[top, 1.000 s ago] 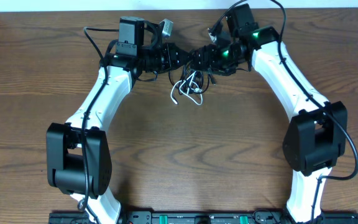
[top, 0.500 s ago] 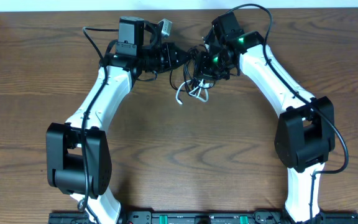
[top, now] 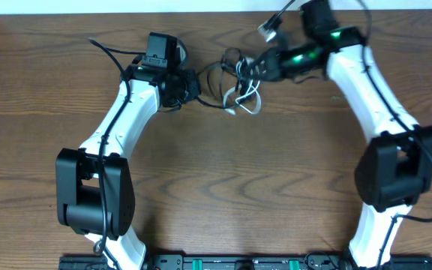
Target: Untangle cables
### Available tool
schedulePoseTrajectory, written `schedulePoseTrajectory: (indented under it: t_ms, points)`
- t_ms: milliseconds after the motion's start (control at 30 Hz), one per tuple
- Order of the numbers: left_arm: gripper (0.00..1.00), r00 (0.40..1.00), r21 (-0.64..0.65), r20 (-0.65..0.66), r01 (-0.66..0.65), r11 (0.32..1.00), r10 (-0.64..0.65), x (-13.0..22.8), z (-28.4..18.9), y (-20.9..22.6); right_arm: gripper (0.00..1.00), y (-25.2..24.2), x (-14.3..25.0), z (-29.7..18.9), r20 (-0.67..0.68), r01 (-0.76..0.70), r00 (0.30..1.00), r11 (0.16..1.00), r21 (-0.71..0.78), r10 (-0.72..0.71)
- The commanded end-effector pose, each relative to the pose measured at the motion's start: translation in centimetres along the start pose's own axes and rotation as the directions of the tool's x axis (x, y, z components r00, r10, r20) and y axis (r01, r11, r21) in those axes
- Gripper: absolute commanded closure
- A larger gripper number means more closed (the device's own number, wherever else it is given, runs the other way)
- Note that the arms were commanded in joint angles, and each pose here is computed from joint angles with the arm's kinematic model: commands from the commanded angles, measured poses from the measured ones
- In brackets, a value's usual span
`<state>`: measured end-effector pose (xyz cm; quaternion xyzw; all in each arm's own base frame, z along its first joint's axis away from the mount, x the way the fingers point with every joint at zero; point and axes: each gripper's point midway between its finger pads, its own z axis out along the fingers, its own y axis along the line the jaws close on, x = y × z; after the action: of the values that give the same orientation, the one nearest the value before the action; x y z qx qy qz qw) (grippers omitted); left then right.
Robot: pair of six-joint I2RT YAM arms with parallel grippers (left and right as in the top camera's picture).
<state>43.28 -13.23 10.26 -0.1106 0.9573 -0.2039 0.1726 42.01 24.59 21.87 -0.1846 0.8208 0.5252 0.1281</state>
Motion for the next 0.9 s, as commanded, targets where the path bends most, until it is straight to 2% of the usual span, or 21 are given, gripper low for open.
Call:
schedulePoseTrajectory:
  t_ms: [0,67,167,367,667,867]
  points:
    - [0.93,0.999,-0.1,0.05,-0.001,0.995,0.006,-1.1,-0.2,1.8,0.99,7.3,-0.6,-4.0,0.078,0.141,0.99,0.925,-0.352,-0.121]
    - [0.93,0.999,-0.1,0.05,-0.002,0.995,0.007,-1.1,-0.2,1.9,0.99,8.3,-0.8,-5.2,0.101,0.159,0.987,0.892,-0.423,-0.128]
    - [0.93,0.997,-0.12,0.041,-0.065,0.991,0.071,-1.0,-0.1,2.2,0.99,8.0,-1.9,-6.3,0.109,0.129,0.99,0.901,-0.413,-0.092]
    - [0.93,0.996,-0.345,0.043,-0.06,0.937,0.08,-0.8,-0.6,6.5,0.99,8.0,-3.7,-8.6,0.152,0.146,0.984,0.909,-0.39,-0.092]
    - [0.93,0.994,-0.552,0.046,-0.054,0.832,0.095,0.3,-1.0,11.3,0.99,10.0,-5.8,-14.7,0.272,0.248,0.948,0.917,-0.311,-0.165]
    - [0.93,0.996,-0.591,0.035,-0.042,0.805,0.078,1.4,-0.7,13.4,0.99,10.2,-6.5,-20.1,0.374,0.281,0.908,0.936,-0.214,-0.187]
